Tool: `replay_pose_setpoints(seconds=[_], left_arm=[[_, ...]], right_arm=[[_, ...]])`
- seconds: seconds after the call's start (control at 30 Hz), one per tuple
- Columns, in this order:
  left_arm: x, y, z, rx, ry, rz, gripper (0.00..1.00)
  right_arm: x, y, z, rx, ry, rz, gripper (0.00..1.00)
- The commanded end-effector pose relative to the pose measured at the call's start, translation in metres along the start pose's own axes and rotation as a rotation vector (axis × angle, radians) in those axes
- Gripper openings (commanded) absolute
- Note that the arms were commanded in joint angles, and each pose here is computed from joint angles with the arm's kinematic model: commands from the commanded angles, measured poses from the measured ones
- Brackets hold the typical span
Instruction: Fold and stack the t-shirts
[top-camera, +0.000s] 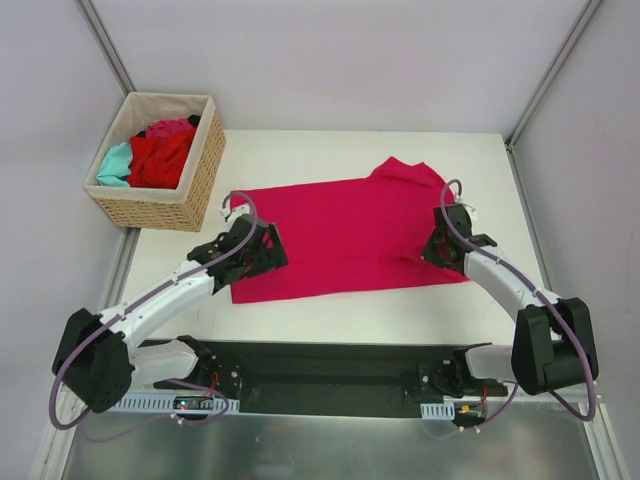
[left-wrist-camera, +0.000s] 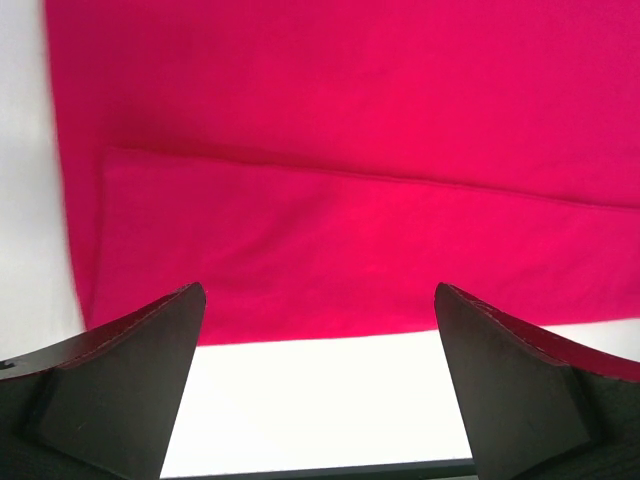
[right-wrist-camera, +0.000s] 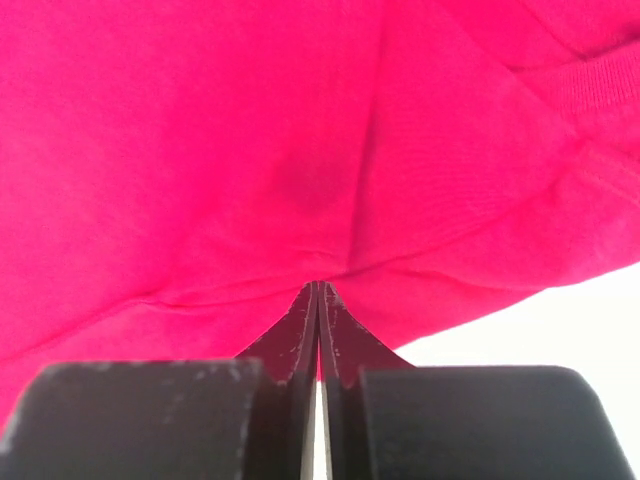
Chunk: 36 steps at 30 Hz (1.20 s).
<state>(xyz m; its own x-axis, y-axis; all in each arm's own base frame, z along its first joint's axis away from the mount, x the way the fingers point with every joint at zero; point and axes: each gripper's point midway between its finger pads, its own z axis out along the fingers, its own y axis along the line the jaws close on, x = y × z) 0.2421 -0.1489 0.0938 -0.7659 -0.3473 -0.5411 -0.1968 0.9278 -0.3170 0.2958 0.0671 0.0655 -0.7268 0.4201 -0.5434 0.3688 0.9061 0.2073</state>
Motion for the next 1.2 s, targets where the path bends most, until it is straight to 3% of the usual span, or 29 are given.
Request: replay_pose_setpoints(seconds=[0.0,0.1,0.17,0.2,0.23,0.27,0.33,0.67,0.87,1.17], left_arm=[[-0.008,-0.084,0.002,0.295,0.030,0.084,0.99],[-0.007,-0.148,0.010,0.429,0.065,0.171,0.98],[0.013,-0.194,0.015,0.548,0.142,0.219,0.99],[0.004,-0.232,0.008,0.709,0.097,0.206,0.99],[0.016,-0.253,-0.002,0.831,0.174,0.167,0.98],[0.029,-0.259,0.012,0.871,0.231,0.138,0.98],[0.023,-0.290,0.002,1.034,0.226,0.051,0.98],[0.060,-0.316,0.004,1.231,0.355,-0.066,0.96],[0.073,-0.302,-0.005,1.181,0.366,-0.051,0.96],[0.097,-0.267,0.013,1.069,0.371,-0.052,0.96]], right_arm=[[0.005,-0.008,-0.003,0.028,-0.002,-0.010,0.01],[0.002,-0.007,-0.007,0.023,-0.009,-0.011,0.01],[0.001,-0.009,-0.008,0.031,-0.015,-0.016,0.01],[-0.001,-0.010,-0.010,0.032,-0.023,-0.015,0.01],[-0.001,-0.013,-0.012,0.038,-0.024,-0.013,0.01],[-0.002,-0.015,-0.014,0.040,-0.028,-0.014,0.01],[-0.005,-0.021,-0.019,0.048,-0.046,-0.004,0.01],[-0.003,-0.045,-0.026,0.081,-0.055,0.013,0.01],[0.004,-0.049,-0.020,0.091,-0.041,0.020,0.01],[0.005,-0.047,-0.007,0.100,-0.022,0.028,0.01]])
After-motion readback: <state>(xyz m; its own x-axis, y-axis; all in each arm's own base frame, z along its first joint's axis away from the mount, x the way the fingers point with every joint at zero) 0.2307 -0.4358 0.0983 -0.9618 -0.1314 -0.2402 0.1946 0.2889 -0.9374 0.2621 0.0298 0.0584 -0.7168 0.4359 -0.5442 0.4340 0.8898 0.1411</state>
